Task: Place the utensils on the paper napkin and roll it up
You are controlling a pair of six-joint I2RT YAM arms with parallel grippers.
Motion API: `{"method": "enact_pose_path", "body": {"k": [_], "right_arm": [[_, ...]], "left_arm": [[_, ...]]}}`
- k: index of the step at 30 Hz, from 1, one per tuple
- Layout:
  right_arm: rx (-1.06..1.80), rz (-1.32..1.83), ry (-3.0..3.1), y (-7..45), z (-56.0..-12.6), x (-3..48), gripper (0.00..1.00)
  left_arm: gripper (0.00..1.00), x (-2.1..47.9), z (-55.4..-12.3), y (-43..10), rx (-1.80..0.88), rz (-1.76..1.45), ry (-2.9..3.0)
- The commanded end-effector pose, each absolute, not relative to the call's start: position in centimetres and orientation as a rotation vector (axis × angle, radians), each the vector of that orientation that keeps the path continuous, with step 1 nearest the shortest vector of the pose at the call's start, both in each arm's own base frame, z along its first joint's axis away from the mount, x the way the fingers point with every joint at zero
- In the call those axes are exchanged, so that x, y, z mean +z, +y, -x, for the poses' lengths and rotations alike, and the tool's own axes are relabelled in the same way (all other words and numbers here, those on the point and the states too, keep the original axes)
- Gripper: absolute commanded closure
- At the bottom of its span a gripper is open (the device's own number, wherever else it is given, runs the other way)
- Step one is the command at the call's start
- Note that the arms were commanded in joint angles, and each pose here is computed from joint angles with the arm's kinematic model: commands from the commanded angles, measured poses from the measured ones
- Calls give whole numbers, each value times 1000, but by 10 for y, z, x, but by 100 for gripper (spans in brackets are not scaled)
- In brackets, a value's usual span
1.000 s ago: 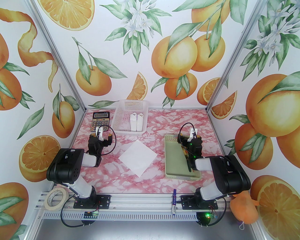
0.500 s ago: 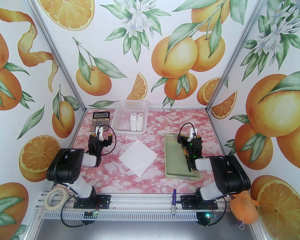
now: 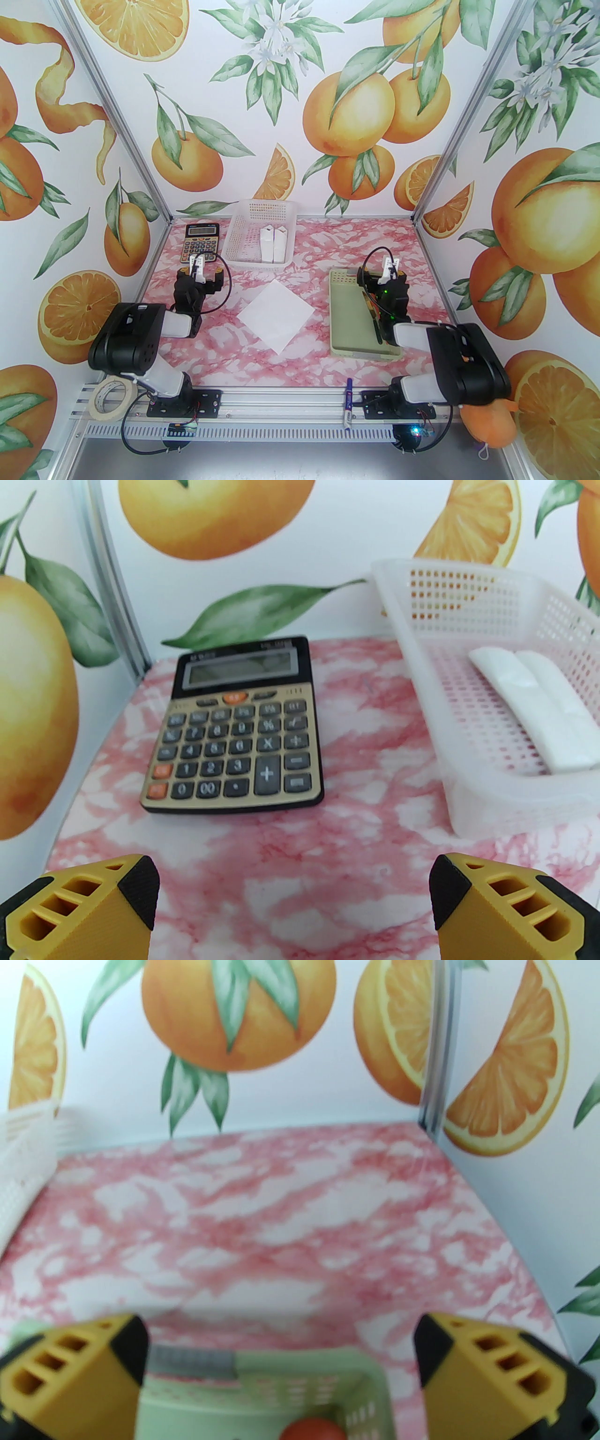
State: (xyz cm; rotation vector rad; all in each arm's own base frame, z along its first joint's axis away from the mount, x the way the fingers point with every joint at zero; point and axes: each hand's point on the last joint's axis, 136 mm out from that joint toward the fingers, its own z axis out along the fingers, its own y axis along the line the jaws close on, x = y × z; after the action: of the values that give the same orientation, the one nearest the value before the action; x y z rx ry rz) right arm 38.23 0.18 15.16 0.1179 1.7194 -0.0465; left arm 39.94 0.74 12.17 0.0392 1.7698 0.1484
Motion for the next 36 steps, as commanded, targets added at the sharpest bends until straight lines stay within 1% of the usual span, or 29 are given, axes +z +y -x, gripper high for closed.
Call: {"method": "enact_pose_path", "body": {"k": [1, 6, 9, 14, 16, 18, 22, 31, 36], "right_arm": [[-68, -152, 1734, -4, -376, 162, 0], [-31, -203, 1777, -5, -364, 181, 0], [94, -239, 1845, 7, -352, 192, 0], [368, -275, 1952, 39, -328, 206, 0], [457, -265, 2009, 53, -317, 205, 0], [510, -246, 2073, 65, -307, 202, 0], [556, -206, 2182, 81, -289, 199, 0], [527, -120, 2211, 107, -279, 202, 0], [502, -88, 2233, 115, -280, 204, 0]], "left_arm": [[0, 145, -393, 10, 148, -19, 1725], [0, 169, -389, 9, 105, 21, 1753], [0, 183, -389, 7, 37, 83, 1864], [0, 206, -382, -21, -213, 122, 1976], [0, 206, -379, -32, -304, 138, 2031], [0, 200, -378, -38, -356, 157, 2110], [0, 176, -385, -40, -354, 167, 2269], [0, 141, -440, -47, -379, 142, 2390], [0, 113, -462, -30, -252, 218, 2450]]}}
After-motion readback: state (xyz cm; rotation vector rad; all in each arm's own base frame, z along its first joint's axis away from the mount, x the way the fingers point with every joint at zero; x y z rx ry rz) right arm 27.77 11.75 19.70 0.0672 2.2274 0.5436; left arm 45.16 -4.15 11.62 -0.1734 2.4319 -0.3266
